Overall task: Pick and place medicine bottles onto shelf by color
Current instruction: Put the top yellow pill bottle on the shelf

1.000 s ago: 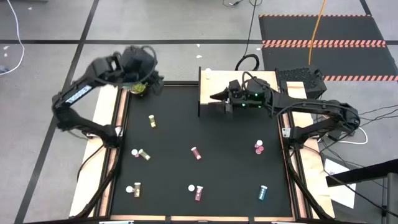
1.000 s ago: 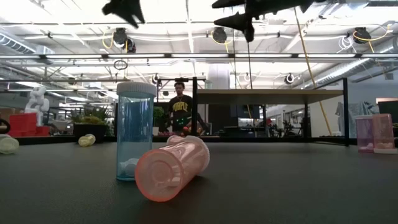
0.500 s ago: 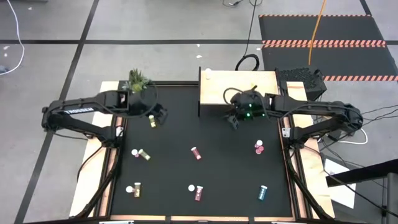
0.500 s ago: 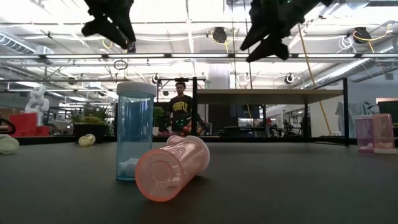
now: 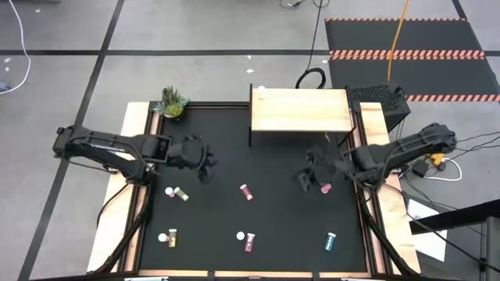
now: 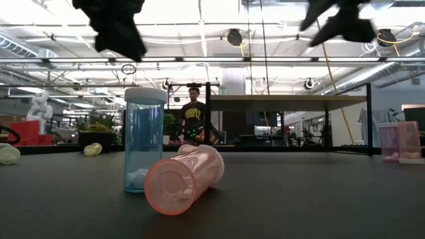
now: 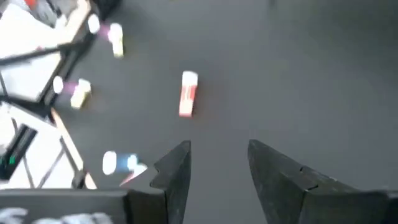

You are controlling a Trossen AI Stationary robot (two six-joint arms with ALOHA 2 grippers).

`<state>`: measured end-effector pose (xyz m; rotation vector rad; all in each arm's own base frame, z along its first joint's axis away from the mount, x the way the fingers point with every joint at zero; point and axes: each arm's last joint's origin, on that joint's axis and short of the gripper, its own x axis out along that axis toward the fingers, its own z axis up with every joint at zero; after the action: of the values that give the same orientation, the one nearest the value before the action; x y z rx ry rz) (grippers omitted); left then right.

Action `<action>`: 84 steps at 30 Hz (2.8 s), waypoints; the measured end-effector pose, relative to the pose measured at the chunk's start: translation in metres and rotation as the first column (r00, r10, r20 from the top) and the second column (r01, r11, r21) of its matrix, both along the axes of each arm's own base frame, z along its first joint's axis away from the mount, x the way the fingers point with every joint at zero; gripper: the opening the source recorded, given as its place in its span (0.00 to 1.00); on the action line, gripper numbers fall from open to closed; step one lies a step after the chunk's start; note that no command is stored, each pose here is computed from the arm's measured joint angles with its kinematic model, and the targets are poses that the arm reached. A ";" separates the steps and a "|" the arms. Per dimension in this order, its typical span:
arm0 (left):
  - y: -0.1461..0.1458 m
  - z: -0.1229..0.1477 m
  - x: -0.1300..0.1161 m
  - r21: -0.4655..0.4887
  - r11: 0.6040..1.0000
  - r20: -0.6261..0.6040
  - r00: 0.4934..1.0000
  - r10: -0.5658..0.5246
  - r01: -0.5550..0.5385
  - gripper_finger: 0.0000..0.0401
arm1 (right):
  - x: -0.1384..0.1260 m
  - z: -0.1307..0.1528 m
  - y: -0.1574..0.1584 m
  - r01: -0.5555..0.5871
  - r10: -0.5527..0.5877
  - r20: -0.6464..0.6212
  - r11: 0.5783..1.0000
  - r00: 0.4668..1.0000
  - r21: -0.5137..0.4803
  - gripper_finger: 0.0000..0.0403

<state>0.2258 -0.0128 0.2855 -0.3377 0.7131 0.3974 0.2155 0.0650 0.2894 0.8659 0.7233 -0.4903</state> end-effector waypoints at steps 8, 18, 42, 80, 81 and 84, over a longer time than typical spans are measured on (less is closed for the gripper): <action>-0.014 -0.003 0.019 0.016 0.959 0.299 0.914 -0.274 0.282 0.42 | -0.023 0.003 0.035 0.097 -0.063 -0.261 0.988 0.963 0.121 0.37; -0.021 -0.005 0.020 0.054 0.953 0.291 0.908 -0.300 0.298 0.42 | -0.024 0.026 0.017 -0.007 -0.020 -0.527 0.999 0.850 -0.049 0.28; -0.038 -0.048 -0.029 -0.383 0.906 -0.297 0.953 0.064 -0.181 0.42 | 0.056 -0.044 0.002 -0.076 0.079 0.023 0.991 0.997 -0.114 0.26; 0.026 -0.056 -0.045 -0.256 0.610 -0.458 0.650 0.607 -0.750 0.42 | 0.069 -0.046 -0.060 -0.199 0.186 -0.073 0.919 0.980 -0.340 0.27; 0.037 -0.056 -0.045 -0.249 0.600 -0.453 0.639 0.622 -0.761 0.43 | 0.070 -0.046 -0.062 -0.200 0.190 -0.063 0.918 0.980 -0.343 0.27; 0.070 -0.060 -0.046 -0.227 0.551 -0.451 0.588 0.672 -0.803 0.44 | 0.071 -0.044 -0.067 -0.218 0.215 -0.046 0.917 0.975 -0.335 0.27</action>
<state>0.1802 0.0573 0.2260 -1.0299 0.9500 1.1653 0.2869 -0.0017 0.2451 0.4544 0.7071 -0.4035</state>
